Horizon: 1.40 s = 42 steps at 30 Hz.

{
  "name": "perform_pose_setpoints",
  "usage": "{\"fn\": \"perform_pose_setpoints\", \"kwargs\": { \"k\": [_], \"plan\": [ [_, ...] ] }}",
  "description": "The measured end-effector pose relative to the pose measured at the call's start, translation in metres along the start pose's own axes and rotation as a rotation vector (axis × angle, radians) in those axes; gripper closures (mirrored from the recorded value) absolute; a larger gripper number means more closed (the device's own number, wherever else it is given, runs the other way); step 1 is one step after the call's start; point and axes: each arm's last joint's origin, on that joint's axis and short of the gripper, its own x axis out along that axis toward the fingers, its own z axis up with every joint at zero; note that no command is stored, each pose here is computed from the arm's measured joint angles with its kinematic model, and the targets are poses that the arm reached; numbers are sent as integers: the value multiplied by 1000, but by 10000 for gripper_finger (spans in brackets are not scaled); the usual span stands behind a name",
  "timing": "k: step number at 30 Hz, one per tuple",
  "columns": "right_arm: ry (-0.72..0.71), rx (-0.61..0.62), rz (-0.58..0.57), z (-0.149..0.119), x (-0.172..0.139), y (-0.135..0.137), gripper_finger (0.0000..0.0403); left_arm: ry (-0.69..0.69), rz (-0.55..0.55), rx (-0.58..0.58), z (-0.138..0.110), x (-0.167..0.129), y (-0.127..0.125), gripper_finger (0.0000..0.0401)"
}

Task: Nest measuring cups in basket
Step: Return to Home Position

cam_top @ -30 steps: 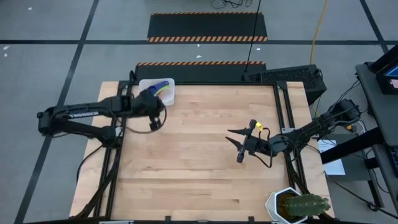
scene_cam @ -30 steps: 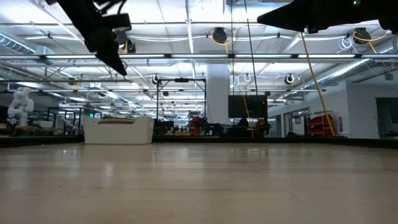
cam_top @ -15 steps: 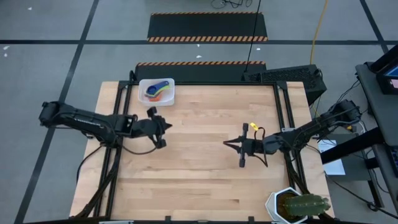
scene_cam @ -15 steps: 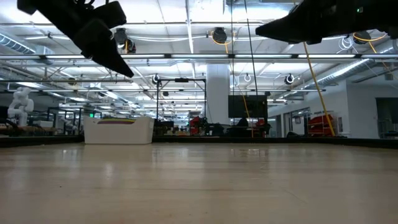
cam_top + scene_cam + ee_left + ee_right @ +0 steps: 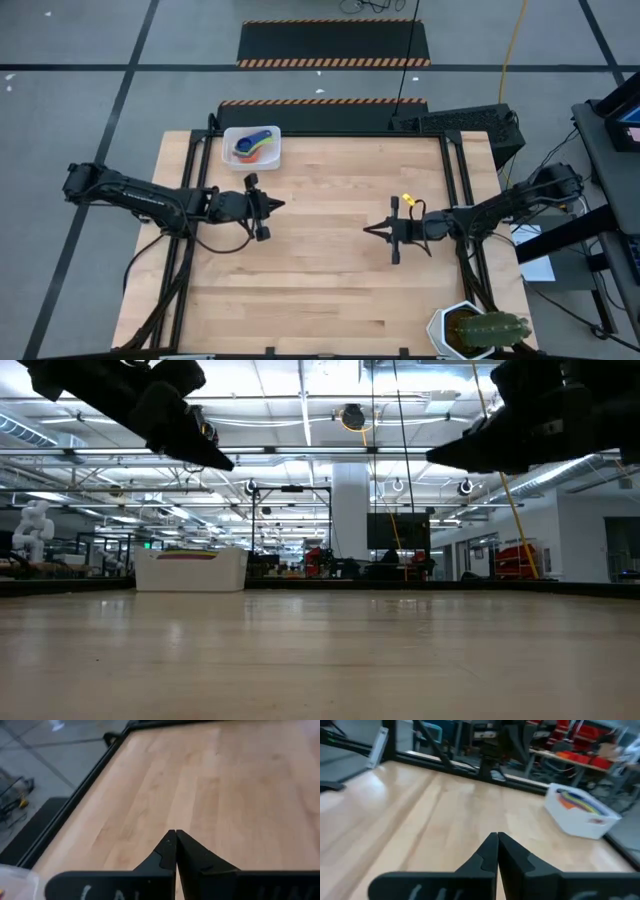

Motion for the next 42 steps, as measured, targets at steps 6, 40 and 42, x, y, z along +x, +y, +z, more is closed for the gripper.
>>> {"fn": "perform_pose_setpoints", "kwargs": {
  "k": [6, 40, 42],
  "plan": [
    [28, 47, 13, -18, -8, -6, 402, -29, -44, 17, 3, 0, -1, 383],
    [-287, 96, 67, -2, -80, -28, 403, -238, -65, -46, -29, 4, -5, 397],
    [-322, 89, 59, 1, -84, -30, 403, -237, -64, -37, -29, 4, -5, 391]
  ]
}}
